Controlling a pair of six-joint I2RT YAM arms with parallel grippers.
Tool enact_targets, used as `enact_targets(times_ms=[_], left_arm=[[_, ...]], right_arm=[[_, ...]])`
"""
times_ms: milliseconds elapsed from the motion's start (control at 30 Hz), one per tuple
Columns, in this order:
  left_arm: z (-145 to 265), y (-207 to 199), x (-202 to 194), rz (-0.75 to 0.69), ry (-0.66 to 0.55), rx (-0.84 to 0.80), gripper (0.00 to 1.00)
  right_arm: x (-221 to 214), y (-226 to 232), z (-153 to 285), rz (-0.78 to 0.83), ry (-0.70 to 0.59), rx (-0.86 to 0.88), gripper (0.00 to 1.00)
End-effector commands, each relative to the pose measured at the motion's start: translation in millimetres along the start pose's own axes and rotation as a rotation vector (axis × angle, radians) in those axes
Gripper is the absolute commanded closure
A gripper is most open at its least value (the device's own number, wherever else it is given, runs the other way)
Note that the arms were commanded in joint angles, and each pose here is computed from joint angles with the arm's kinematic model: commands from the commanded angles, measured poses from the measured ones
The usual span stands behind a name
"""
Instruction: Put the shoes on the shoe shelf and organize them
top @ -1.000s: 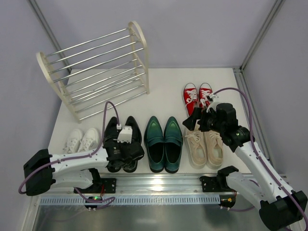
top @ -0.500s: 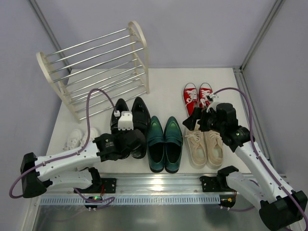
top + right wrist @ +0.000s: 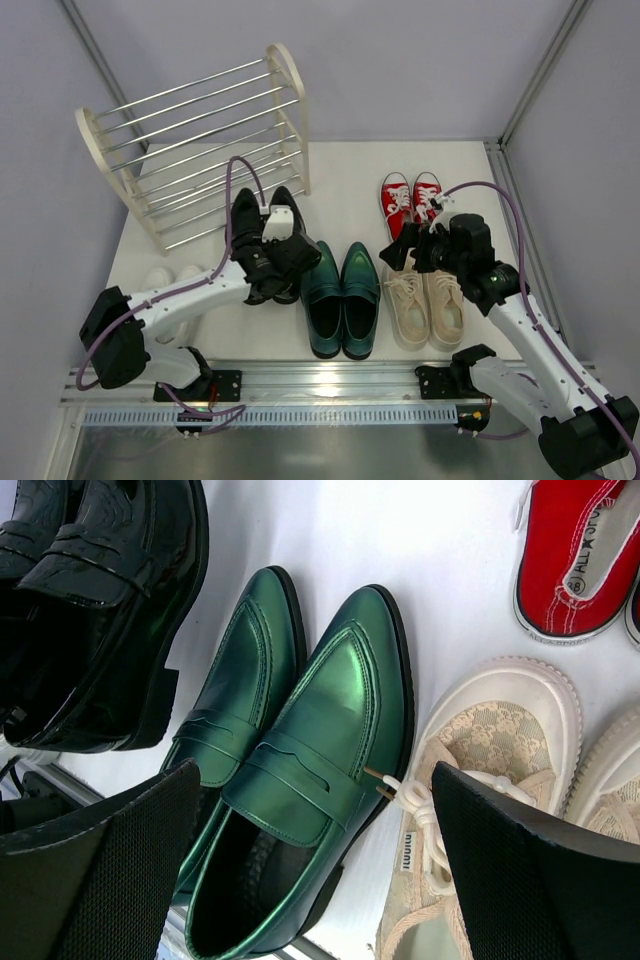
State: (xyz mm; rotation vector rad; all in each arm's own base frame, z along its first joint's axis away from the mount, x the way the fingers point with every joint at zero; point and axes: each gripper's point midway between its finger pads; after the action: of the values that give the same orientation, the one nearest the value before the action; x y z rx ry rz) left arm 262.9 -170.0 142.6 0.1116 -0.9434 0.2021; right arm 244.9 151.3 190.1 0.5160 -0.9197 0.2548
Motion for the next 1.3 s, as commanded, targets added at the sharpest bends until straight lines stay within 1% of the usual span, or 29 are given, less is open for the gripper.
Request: enact_targets(times_ms=[0,33,67,133,267,300,467,533,867,933,967,1033,1067,1100,1167,1267], left_arm=[[9.2,-19.3,74.4,0.167,-0.201,-0.048,1.00],[0.3,-15.0,73.8,0.175,-0.194,-0.037,1.00],[-4.7,-20.9,79.7,0.211,-0.207,-0.058,1.00],[-14.5,-21.2,83.6,0.224,-0.212,-0.057,1.00],[-45.5,-16.8,96.5,0.286,-0.228,-0.020,1.00],[-54.6,-23.5,99.4,0.301,-0.231,-0.027,1.00],[-92.9,-31.2,114.2,0.326,-0.231,0.000,1.00],[-103.2,-35.3,124.9,0.318,-0.266,0.020,1.00],[-124.7,-45.4,171.7,0.389,-0.342,0.011,1.00],[-135.0,-47.9,173.3,0.385,-0.338,0.021,1.00],[-136.7,-48.9,183.4,0.400,-0.352,0.019,1.00],[-150.7,-51.3,181.9,0.397,-0.339,0.030,1.00],[-153.4,-49.7,192.2,0.414,-0.350,0.034,1.00],[-161.9,-50.9,187.9,0.406,-0.340,0.044,1.00],[-168.4,-49.0,196.2,0.420,-0.351,0.054,1.00],[-179.4,-47.4,198.3,0.427,-0.363,0.070,1.00]], right_arm=[[6.7,0.4,-2.9,0.020,-0.025,0.001,0.03],[7.6,0.2,-3.4,0.021,-0.026,0.001,0.02],[6.9,0.3,-4.1,0.021,-0.023,0.002,0.03],[6.8,0.0,-4.9,0.021,-0.018,0.001,0.03],[7.0,-0.8,-5.0,0.022,-0.018,-0.004,0.02],[6.2,-1.0,-4.9,0.023,-0.015,-0.004,0.03],[6.0,-4.0,-4.3,0.020,-0.014,-0.022,0.03],[4.4,-5.2,-4.3,0.020,-0.011,-0.027,0.03],[-0.4,-6.9,-7.4,0.015,0.005,-0.030,0.03],[-0.5,-7.6,-8.1,0.014,0.006,-0.034,0.03],[-1.8,-8.0,-8.4,0.013,0.011,-0.035,0.03],[-1.9,-8.2,-9.2,0.011,0.013,-0.035,0.03],[-1.6,-8.6,-8.9,0.013,0.011,-0.038,0.03],[-2.5,-9.1,-9.0,0.012,0.014,-0.040,0.03],[-2.4,-10.4,-8.3,0.010,0.012,-0.047,0.03],[-3.2,-9.9,-8.4,0.011,0.013,-0.045,0.03]])
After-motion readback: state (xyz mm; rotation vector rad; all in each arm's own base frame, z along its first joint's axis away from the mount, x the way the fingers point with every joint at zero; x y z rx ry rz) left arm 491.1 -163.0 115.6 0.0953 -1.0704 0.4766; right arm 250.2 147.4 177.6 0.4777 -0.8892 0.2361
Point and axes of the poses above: each gripper's point midway between its finger pads, its own z axis back along the fingers, its own y axis along the line the jaws close on, x = y × z, and after that the axes turned 12 degrees about z, right-handed
